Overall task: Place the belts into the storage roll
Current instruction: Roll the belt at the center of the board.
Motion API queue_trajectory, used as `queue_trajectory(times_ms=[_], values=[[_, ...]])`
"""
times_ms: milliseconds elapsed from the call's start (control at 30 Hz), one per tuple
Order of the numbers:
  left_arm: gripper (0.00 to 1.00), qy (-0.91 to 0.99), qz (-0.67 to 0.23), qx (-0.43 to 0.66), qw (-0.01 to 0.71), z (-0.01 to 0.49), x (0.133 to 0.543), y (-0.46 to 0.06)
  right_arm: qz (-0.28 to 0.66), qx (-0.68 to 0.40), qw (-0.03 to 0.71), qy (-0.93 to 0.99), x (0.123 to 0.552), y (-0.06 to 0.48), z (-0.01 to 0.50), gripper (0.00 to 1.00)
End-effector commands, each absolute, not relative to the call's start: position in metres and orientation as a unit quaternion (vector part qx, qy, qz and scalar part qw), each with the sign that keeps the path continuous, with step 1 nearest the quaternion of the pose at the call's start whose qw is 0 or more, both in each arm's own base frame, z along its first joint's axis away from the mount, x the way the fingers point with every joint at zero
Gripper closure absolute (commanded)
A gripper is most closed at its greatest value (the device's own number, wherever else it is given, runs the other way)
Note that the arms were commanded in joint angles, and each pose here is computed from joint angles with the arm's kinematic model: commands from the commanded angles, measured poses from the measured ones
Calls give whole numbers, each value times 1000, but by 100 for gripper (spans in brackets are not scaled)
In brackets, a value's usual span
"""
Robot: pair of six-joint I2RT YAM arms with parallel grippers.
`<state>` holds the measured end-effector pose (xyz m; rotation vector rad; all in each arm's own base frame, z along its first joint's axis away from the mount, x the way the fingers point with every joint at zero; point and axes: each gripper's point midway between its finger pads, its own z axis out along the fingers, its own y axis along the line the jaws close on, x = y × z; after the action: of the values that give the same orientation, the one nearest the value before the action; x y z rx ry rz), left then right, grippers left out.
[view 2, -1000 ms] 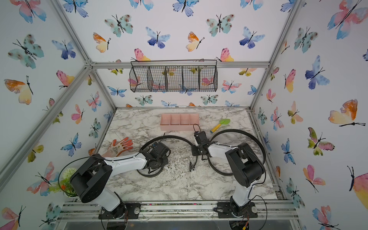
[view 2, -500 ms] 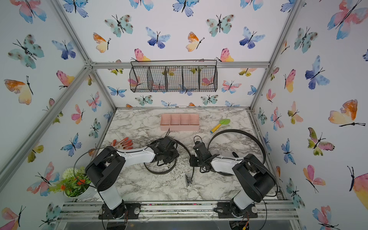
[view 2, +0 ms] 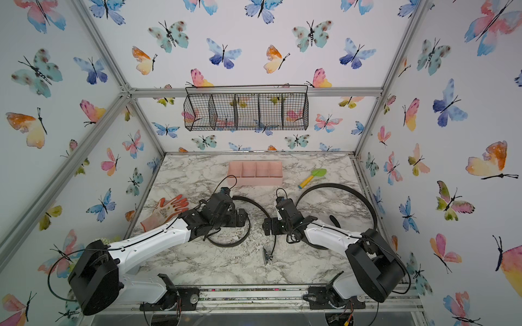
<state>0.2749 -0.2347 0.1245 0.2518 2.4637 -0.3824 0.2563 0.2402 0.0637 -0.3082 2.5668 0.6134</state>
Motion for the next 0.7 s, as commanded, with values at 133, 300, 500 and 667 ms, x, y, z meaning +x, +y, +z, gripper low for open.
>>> queue_trajectory(times_ms=[133,300,500,667], values=[[5,872,60,349,337,135,297,-214,196,-119,255,939,244,219,94,1],[3,799,129,516,280,104,293,-225,200,-109,282,932,236,205,114,1],[1,717,159,632,247,72,293,-238,193,-101,313,924,233,191,132,1],[1,691,145,669,233,58,294,-248,193,-99,316,924,229,187,137,1]])
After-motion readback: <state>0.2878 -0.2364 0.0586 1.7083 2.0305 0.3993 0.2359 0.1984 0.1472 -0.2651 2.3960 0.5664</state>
